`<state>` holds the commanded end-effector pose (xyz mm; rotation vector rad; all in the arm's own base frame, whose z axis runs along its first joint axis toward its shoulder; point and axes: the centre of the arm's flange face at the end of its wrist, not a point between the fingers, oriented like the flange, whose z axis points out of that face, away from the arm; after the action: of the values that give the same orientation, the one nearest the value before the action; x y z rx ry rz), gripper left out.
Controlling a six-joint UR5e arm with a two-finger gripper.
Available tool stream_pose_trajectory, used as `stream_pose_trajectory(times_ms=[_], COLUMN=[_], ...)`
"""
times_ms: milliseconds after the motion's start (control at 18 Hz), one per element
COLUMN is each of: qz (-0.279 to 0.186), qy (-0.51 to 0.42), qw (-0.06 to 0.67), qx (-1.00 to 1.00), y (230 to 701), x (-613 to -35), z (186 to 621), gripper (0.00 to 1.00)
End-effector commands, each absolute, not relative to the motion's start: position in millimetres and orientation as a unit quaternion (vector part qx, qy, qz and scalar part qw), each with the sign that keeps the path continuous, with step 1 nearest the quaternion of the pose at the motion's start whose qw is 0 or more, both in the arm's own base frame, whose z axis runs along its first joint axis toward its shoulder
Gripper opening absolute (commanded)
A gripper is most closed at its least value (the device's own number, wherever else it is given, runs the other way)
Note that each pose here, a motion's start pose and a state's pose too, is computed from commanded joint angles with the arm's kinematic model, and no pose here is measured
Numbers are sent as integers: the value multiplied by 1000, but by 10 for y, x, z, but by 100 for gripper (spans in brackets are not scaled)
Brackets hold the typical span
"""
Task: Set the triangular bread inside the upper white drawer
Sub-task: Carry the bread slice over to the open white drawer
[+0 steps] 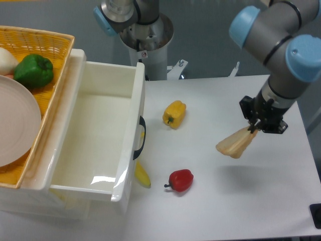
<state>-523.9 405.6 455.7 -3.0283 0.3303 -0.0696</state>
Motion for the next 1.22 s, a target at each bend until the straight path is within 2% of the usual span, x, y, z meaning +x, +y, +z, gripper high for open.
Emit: stream_pose_trajectory(times_ms=[444,889,1222], qz=[2,5,-4], qy=[22,-19,-26], qw=[93,187,229], qx=[-995,-982,-973], y=[4074,3915,3811], x=[-4487,-3911,-3386], z=[5362,5999,6179], gripper=[0,0,0])
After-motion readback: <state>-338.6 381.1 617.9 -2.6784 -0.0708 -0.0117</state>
